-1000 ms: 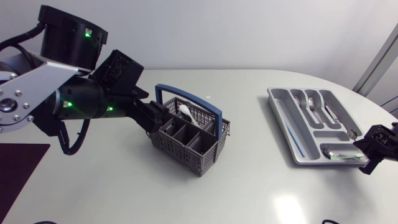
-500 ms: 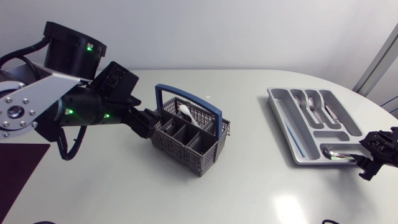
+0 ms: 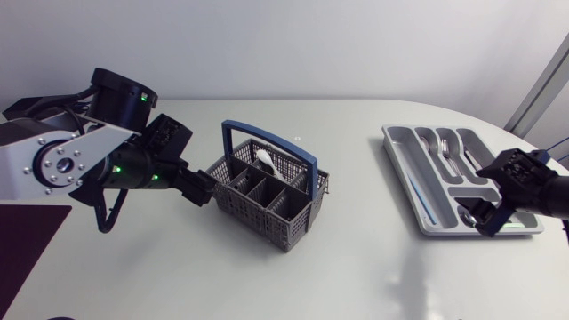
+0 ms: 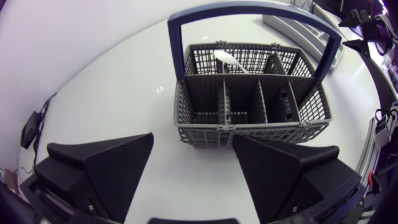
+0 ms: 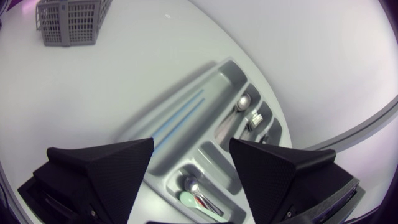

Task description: Unload the cutlery basket into the drawer organizer.

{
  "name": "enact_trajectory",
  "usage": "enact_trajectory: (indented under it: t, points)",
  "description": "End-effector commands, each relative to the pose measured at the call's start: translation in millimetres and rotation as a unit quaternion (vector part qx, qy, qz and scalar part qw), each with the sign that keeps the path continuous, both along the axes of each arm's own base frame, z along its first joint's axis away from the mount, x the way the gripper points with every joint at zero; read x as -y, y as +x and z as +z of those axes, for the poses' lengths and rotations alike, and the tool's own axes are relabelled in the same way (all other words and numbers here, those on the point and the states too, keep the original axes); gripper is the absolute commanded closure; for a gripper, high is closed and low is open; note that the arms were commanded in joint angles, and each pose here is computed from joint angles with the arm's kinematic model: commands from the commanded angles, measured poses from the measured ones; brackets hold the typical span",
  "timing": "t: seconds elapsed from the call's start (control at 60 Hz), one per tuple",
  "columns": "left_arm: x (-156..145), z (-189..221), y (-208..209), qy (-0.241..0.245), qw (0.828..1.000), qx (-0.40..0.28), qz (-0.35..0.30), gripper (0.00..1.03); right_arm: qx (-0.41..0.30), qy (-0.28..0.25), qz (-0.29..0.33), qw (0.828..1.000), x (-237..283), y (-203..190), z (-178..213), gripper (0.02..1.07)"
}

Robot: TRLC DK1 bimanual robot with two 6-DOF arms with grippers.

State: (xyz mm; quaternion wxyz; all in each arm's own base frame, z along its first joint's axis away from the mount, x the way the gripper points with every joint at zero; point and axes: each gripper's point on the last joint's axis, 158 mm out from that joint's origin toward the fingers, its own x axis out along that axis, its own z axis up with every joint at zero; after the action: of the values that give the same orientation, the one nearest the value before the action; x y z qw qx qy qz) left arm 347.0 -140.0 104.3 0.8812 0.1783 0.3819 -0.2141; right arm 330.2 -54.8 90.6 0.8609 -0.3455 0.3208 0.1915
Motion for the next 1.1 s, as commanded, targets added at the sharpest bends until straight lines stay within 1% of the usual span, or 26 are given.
enact_trajectory:
  t: [0.0,0.1,0.167,0.3,0.367,0.4,0.433,0.45,0.467,0.483,0.533,0.55,0.567,0.583,0.6,0.617,0.633,0.667,0.7,0.733,0.817,0.95,1.083]
  points:
    - [-5.6,-19.3,1.4,0.009,1.0,-0.016,-0.003,0.14,-0.019,0.046,-0.002,0.999,-39.9,0.6,-1.1,0.18]
    - [-4.5,-23.7,4.1,0.008,1.0,-0.02,-0.005,0.14,-0.032,0.071,0.017,0.997,-83.3,7.9,1.5,0.18]
    - [-4.6,-27.8,7.3,0.012,1.0,-0.014,-0.011,0.14,-0.052,0.096,0.03,0.994,-115.7,15.3,-0.3,0.18]
    - [-10.7,-38.0,8.1,0.015,0.999,-0.028,-0.007,0.15,-0.075,0.12,0.034,0.989,-144.1,31.6,-6.8,0.19]
    - [-12.9,-44.8,7.0,0.009,0.999,-0.04,-0.007,0.15,-0.092,0.133,0.035,0.986,-159.0,45.4,-12.7,0.19]
    - [-16.1,-46.2,7.4,0.008,0.999,-0.042,-0.003,0.18,-0.098,0.138,0.035,0.985,-165.7,50.0,-14.6,0.2]
    - [-17.9,-47.4,7.1,0.0,0.999,-0.047,-0.003,0.23,-0.105,0.142,0.038,0.984,-174.4,53.9,-17.2,0.25]
    - [-16.8,-47.3,6.7,-0.002,0.999,-0.047,-0.005,0.23,-0.108,0.142,0.039,0.983,-177.0,54.7,-18.4,0.26]
    - [-16.2,-47.9,5.8,-0.01,0.999,-0.05,-0.009,0.27,-0.112,0.145,0.041,0.982,-182.4,56.3,-19.5,0.29]
    - [-16.8,-48.1,5.7,-0.009,0.999,-0.051,-0.008,0.27,-0.114,0.147,0.042,0.982,-185.8,57.6,-20.1,0.31]
    - [-19.1,-49.1,5.9,-0.011,0.999,-0.053,-0.006,0.37,-0.119,0.151,0.046,0.98,-196.5,62.3,-21.6,0.39]
    - [-19.4,-49.1,6.0,-0.011,0.999,-0.053,-0.006,0.38,-0.121,0.154,0.048,0.98,-201.8,65.3,-22.2,0.44]
    - [-20.2,-49.0,6.2,-0.014,0.998,-0.054,-0.005,0.44,-0.123,0.155,0.047,0.979,-203.6,67.2,-23.0,0.47]
    - [-20.4,-48.9,6.3,-0.015,0.998,-0.054,-0.005,0.45,-0.125,0.158,0.045,0.978,-206.4,70.6,-24.4,0.53]
    - [-20.2,-49.2,6.1,-0.02,0.998,-0.056,-0.006,0.5,-0.125,0.159,0.046,0.978,-208.6,72.5,-24.7,0.56]
    - [-19.9,-49.2,6.0,-0.021,0.998,-0.056,-0.007,0.51,-0.126,0.161,0.047,0.978,-213.2,77.3,-26.3,0.64]
    - [-21.0,-50.2,6.3,-0.022,0.998,-0.058,-0.005,0.57,-0.128,0.163,0.046,0.977,-214.5,79.6,-27.7,0.68]
    - [-22.1,-52.0,6.6,-0.023,0.998,-0.061,-0.004,0.64,-0.131,0.165,0.044,0.977,-217.7,85.0,-29.9,0.76]
    - [-21.9,-54.3,7.0,-0.027,0.997,-0.066,-0.005,0.73,-0.135,0.166,0.045,0.976,-222.9,91.2,-34.1,0.88]
    - [-22.0,-56.5,6.7,-0.026,0.997,-0.068,-0.005,0.78,-0.138,0.167,0.045,0.975,-225.6,93.3,-36.1,0.94]
    - [-20.1,-62.6,6.2,-0.027,0.997,-0.078,-0.01,0.85,-0.139,0.173,0.042,0.974,-229.9,101.4,-36.8,0.94]
    - [-16.0,-69.7,12.0,-0.031,0.995,-0.09,-0.013,0.85,-0.151,0.176,0.055,0.971,-243.1,98.3,-37.2,0.96]
    - [-10.2,-68.4,21.2,-0.039,0.995,-0.091,-0.017,0.85,-0.18,0.186,0.087,0.962,-262.2,75.4,-37.3,0.96]
